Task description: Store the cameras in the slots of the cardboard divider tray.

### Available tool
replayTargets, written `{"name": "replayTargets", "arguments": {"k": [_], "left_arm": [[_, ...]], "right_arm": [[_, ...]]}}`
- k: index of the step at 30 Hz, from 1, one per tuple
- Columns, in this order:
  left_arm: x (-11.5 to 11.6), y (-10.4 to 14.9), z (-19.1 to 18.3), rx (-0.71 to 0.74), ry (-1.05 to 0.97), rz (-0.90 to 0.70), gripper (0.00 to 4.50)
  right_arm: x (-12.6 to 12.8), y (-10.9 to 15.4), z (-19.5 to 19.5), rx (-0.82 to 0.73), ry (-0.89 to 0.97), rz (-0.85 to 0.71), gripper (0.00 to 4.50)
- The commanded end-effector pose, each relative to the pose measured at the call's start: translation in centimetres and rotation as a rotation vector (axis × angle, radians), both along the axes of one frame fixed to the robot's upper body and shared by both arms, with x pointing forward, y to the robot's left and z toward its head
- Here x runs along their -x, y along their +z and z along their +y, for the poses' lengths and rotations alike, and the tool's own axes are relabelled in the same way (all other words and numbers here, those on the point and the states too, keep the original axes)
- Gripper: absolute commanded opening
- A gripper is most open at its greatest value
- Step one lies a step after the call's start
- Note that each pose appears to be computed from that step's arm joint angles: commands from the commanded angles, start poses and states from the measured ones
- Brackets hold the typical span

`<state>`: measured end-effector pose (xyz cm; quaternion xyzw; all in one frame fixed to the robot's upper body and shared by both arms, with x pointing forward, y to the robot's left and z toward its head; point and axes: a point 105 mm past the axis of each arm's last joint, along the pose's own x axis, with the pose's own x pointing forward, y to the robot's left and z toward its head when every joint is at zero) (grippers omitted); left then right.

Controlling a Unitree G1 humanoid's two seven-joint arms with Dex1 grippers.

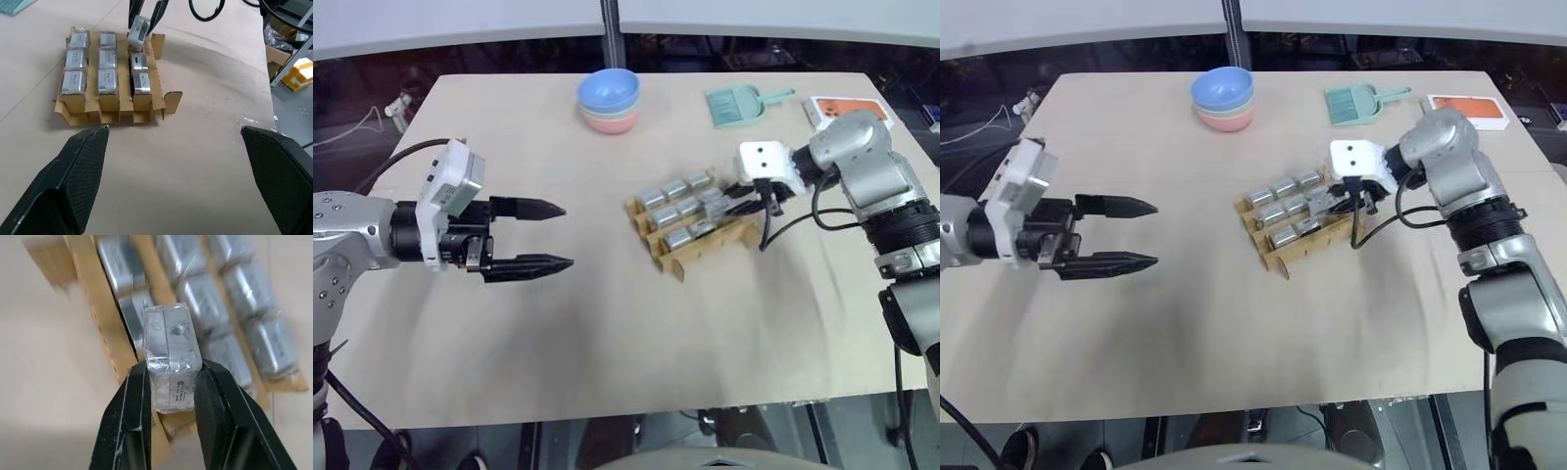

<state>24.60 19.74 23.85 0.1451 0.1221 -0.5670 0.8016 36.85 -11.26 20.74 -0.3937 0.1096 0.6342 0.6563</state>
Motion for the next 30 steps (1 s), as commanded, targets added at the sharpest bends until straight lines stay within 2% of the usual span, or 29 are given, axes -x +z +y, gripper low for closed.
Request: {"name": "replayTargets", "arguments": {"k": [1,5,12,16,30], "left_arm": [[0.1,1.0,-0.3,0.001,-0.022,-0.047,4.50],[0.1,1.1,-0.3,-0.002,-0.025,-0.048,4.50],[0.1,1.2,-0.2,-0.009,-0.023,-0.051,4.50],[0.2,1.3,-0.2,-0.010,-0.023,-0.049,4.50],[0.3,1.3,-0.1,-0.009,-0.017,-0.047,4.50]], "right_arm": [[-0.1,0.3,-1.1,-0.047,0.044,-0.009,0.68],[-0.4,0.0,-1.2,-0.091,0.095,-0.039,0.68],[-0.8,-0.1,-1.5,-0.045,0.140,-0.091,0.68],[-0.9,0.6,-1.3,-0.063,0.142,-0.092,0.68],[-0.6,0.2,-2.5,0.015,0.149,-0.086,0.68]]}}
